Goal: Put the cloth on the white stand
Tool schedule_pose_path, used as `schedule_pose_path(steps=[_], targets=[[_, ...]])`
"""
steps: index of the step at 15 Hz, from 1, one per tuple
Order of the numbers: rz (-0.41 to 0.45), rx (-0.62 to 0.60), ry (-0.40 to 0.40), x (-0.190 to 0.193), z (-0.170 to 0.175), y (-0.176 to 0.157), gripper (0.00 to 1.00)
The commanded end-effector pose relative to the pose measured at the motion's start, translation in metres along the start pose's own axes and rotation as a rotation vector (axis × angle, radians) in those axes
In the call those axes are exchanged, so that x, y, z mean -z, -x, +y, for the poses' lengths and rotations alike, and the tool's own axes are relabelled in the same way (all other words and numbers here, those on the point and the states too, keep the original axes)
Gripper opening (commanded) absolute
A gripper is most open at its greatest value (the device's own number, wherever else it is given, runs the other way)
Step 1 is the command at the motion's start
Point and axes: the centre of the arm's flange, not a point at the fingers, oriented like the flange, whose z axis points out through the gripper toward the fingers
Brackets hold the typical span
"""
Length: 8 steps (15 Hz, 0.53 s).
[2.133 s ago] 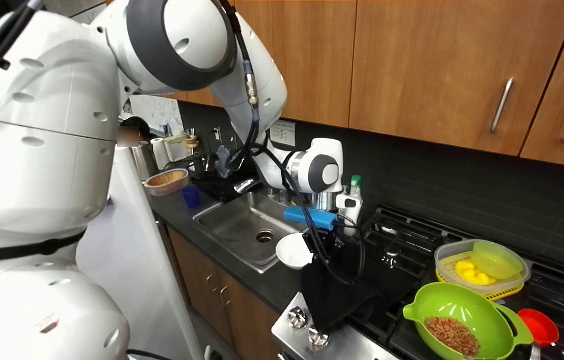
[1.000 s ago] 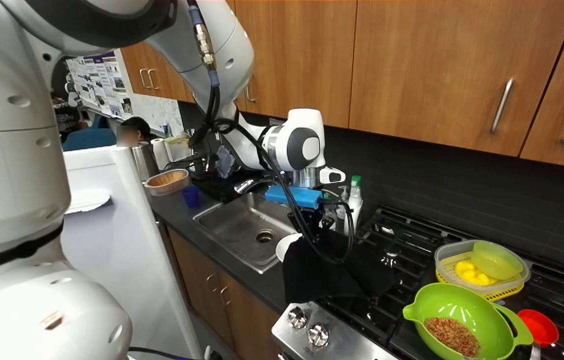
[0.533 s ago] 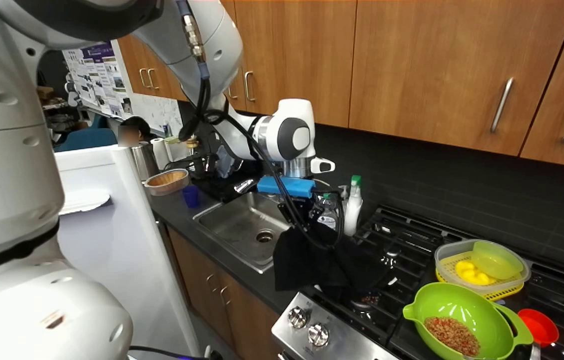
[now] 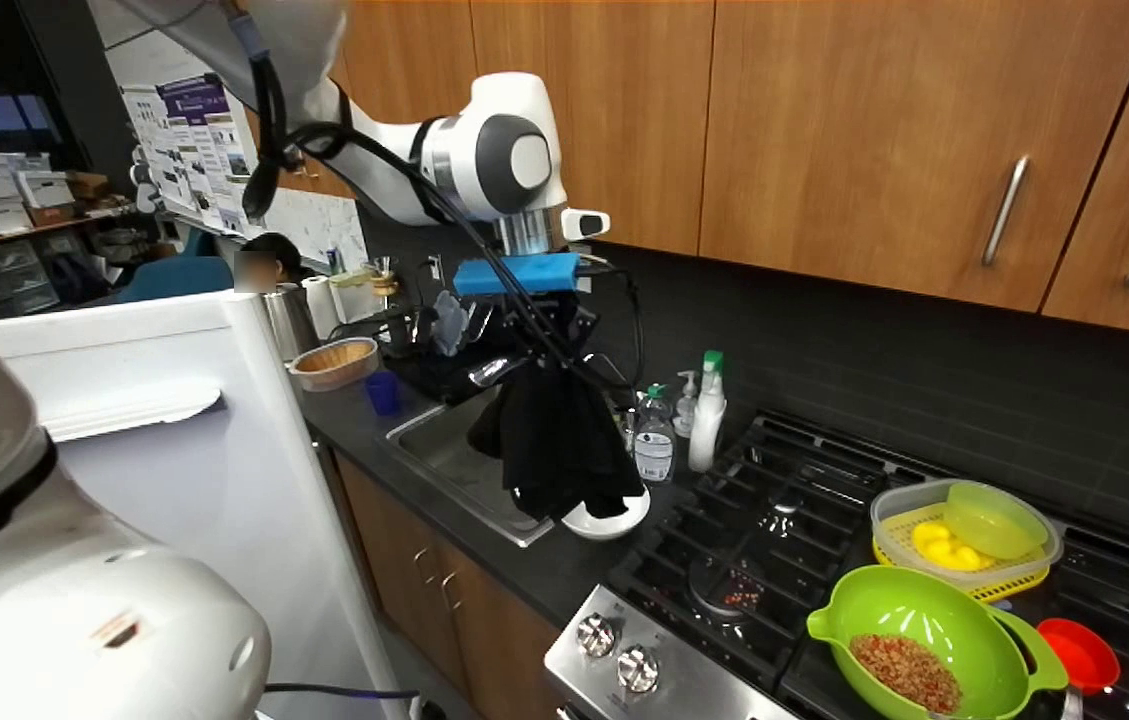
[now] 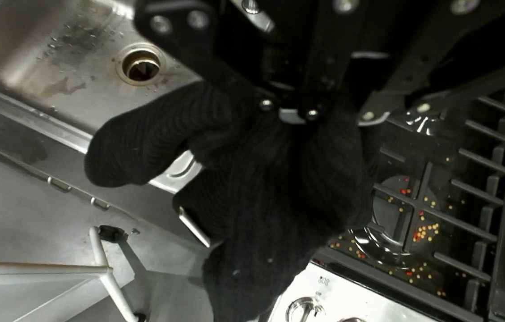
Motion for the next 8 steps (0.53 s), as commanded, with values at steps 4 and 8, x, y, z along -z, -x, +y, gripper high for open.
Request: schedule_pose_path(steps=[4,8], targets=[[0.077,0.129,0.021,0.068,-0.041,0.021,0.02],[0.095,0.253,0.036,0.090,-0.084,0.049,0.02]])
